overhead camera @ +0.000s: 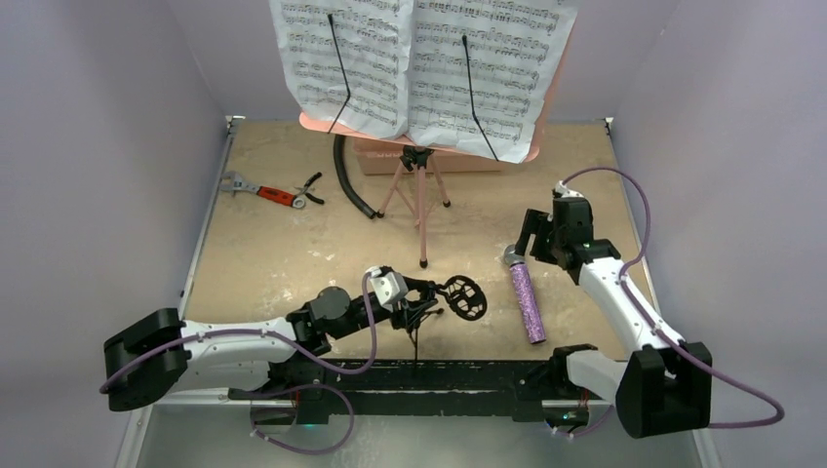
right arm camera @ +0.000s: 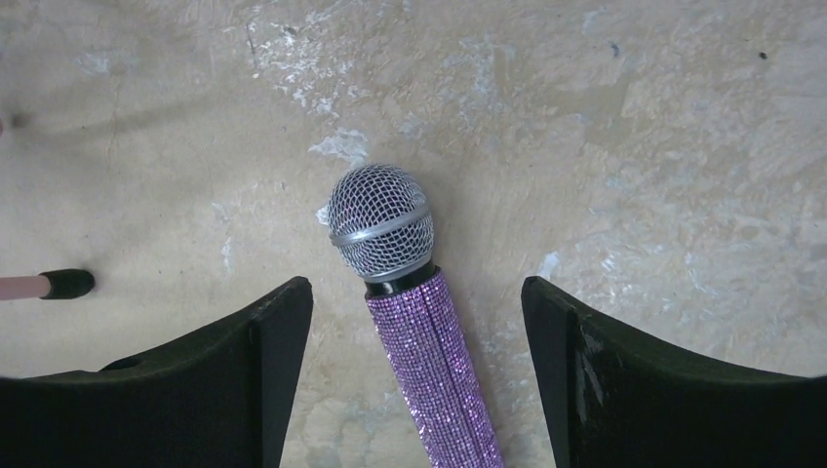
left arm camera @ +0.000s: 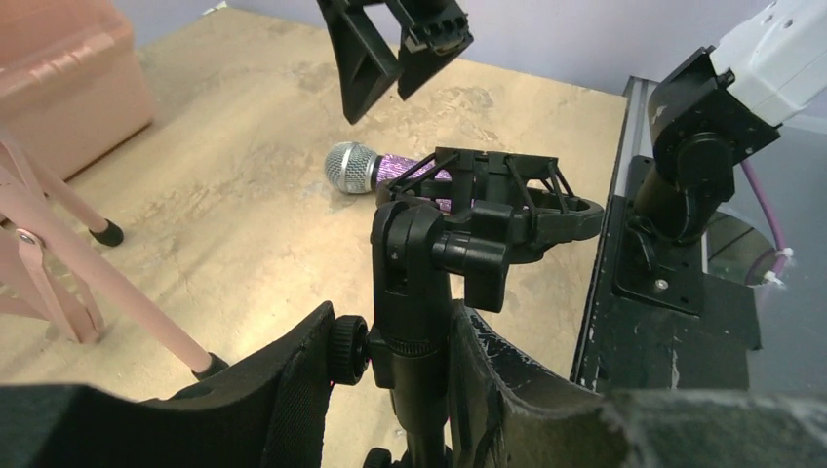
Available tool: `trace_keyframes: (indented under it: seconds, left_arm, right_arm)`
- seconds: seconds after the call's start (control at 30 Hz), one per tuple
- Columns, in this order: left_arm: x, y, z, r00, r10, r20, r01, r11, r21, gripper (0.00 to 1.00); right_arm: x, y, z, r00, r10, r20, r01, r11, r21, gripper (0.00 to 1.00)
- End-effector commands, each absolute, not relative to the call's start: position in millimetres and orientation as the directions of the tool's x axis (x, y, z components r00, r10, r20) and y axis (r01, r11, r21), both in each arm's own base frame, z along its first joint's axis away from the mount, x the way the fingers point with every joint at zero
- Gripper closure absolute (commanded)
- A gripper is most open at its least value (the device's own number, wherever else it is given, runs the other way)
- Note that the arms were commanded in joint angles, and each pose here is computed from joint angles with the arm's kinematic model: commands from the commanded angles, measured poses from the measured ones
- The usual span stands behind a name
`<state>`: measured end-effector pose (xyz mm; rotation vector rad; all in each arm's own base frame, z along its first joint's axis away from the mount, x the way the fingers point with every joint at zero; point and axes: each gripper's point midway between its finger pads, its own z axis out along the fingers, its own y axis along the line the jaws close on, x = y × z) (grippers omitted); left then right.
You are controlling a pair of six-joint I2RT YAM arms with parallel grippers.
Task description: Set up the instrument practice props
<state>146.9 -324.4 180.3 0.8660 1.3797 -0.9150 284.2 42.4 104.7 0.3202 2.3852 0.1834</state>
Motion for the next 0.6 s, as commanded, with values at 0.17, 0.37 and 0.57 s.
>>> trace_keyframes:
  seconds: [0.17, 0.37, 0.57]
  left_arm:
    - [155.3, -330.4, 222.2, 0.115, -0.249, -0.962, 0.902, 0.431, -0.003, 1.0]
    - [155.1, -331.6, 210.0, 0.108, -0.259, -0.96, 0.904, 0.426, -0.013, 1.0]
    - [155.9, -335.0, 196.3, 0.094, -0.192, -0.977, 0.905, 0.425, 0.003, 1.0]
  right_arm:
    - [295.5, 65.6, 64.9, -0.832, 0.183, -0.523, 0.069, 0.971, 0.23, 0.22]
    - [297.0, 76.7, 52.1, -0.863, 0.147, -0.484, 0.031, 0.97, 0.241, 0.27]
    - [301.2, 82.7, 46.1, -0.872, 0.134, -0.471, 0.015, 0.969, 0.248, 0.39]
